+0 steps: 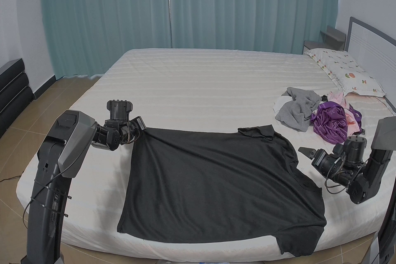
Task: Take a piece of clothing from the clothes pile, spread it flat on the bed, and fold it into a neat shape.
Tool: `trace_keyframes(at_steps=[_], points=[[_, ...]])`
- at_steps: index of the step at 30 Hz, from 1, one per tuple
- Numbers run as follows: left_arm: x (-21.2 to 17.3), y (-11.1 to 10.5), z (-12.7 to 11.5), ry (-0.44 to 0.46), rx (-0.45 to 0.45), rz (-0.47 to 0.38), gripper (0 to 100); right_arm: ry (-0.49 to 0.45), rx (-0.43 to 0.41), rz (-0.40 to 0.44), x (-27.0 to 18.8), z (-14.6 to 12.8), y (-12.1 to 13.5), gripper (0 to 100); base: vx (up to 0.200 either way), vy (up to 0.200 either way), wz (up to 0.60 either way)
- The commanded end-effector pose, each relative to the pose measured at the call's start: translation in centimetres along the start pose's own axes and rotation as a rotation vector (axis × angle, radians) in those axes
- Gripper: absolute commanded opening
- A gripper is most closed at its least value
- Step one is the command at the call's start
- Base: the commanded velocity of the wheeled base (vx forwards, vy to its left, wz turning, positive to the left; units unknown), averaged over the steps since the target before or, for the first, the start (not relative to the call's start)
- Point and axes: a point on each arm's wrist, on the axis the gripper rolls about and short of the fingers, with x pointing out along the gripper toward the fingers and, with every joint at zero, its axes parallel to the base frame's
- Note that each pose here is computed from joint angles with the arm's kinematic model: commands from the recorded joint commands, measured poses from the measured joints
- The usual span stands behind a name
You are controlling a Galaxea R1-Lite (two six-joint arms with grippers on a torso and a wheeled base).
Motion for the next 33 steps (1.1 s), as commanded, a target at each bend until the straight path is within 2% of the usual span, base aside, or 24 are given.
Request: trace_keyframes(at_steps=[1, 4, 12, 19, 23, 29, 32, 33], points=[[-0.4, -0.2, 1.5, -0.041, -0.006, 0.009, 0, 0.043, -0.025, -0.017, 6.5, 0.4, 2.1, 100, 0.000, 0.000, 0.00], [-0.6, 0.2, 1.9, -0.046, -0.010, 0.021, 0, 0.077, -0.031, -0.010, 9.6, 0.8, 3.4, 100, 0.000, 0.000, 0.00], [-0.5, 0.9, 1.9, -0.044, -0.015, 0.039, 0, 0.079, -0.049, -0.031, 14.5, 0.8, 3.9, 100, 0.000, 0.000, 0.00], [-0.5, 0.9, 1.8, -0.040, -0.013, 0.038, 0, 0.071, -0.160, -0.045, 16.9, 1.2, 4.0, 100, 0.000, 0.000, 0.00], [-0.4, 0.9, 1.6, -0.034, -0.012, 0.040, 0, 0.018, -0.228, -0.088, 18.6, 1.7, 3.6, 100, 0.000, 0.000, 0.00], [-0.3, 0.8, 1.2, -0.025, -0.011, 0.040, 0, 0.038, -0.310, -0.103, 19.4, 0.8, 2.6, 100, 0.000, 0.000, 0.00], [-0.3, 0.8, 1.1, -0.021, -0.011, 0.042, 0, 0.039, -0.322, -0.107, 19.6, 0.6, 2.5, 100, 0.000, 0.000, 0.00], [-0.3, 0.8, 1.1, -0.021, -0.011, 0.042, 0, 0.034, -0.324, -0.107, 19.7, 0.7, 2.4, 0, 0.000, 0.000, 0.00]])
